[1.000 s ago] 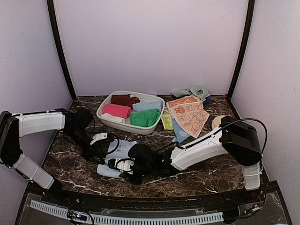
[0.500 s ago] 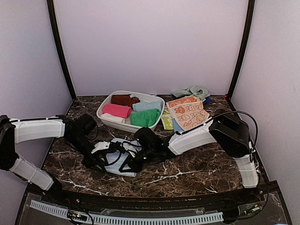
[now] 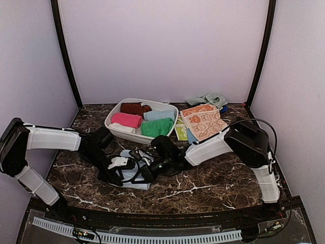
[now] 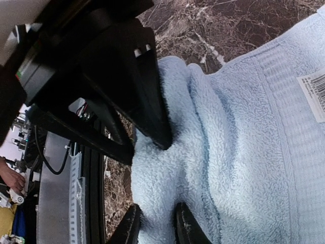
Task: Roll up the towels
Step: Roll the towel at the center of the board.
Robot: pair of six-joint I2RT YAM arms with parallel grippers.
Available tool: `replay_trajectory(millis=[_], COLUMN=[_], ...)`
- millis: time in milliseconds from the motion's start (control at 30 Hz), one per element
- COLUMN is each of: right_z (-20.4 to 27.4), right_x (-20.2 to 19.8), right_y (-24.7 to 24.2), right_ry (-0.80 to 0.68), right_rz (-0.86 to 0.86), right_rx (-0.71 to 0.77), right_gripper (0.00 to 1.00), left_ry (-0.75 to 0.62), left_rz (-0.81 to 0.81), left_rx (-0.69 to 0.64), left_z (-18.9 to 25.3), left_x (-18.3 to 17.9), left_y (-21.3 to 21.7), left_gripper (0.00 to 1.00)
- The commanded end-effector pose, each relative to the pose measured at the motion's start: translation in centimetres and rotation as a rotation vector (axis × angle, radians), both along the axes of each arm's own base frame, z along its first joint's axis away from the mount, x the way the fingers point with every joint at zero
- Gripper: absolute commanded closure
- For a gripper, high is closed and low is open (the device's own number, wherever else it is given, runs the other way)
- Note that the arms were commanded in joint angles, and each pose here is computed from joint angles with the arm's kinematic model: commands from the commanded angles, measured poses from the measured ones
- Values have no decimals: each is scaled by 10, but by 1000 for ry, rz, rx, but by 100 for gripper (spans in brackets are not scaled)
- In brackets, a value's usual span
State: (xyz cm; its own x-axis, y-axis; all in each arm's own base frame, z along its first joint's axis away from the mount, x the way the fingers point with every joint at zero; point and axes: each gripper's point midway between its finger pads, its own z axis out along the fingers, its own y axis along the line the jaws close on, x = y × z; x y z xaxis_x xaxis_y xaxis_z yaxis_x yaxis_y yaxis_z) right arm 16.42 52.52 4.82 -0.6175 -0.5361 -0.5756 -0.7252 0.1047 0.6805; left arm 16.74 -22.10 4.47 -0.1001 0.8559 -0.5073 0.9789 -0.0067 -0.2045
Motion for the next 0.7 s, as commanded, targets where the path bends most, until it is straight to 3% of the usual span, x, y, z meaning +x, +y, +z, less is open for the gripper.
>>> replay_trajectory(millis=[0, 133, 167, 200, 433, 600, 667], right_z=[1, 27, 33, 40, 103, 138, 139], right_x=[10, 21, 28, 37, 92, 132, 128], right_y=[-6, -9, -12, -15, -72, -133, -141], right_ry=[35, -61, -107, -178, -602, -661, -621], right_rz=[-67, -132, -165, -206, -549, -926, -893], right_rx=[15, 78, 81, 82, 37, -13, 53], right_gripper=[72, 49, 30, 4, 0, 0, 0], left_ry=[9, 71, 91, 111, 246, 303, 318], left_rz=[20, 40, 40, 44, 49, 30, 29], left_rx=[61, 75, 78, 81, 78, 88, 101], left_z=[-18, -22, -21, -21, -15, -10, -10], left_x=[-1, -3, -5, -6, -18, -30, -32], left_y=[7, 6, 5, 5, 4, 8, 10], left_gripper=[75, 96, 99, 100, 100, 100, 100])
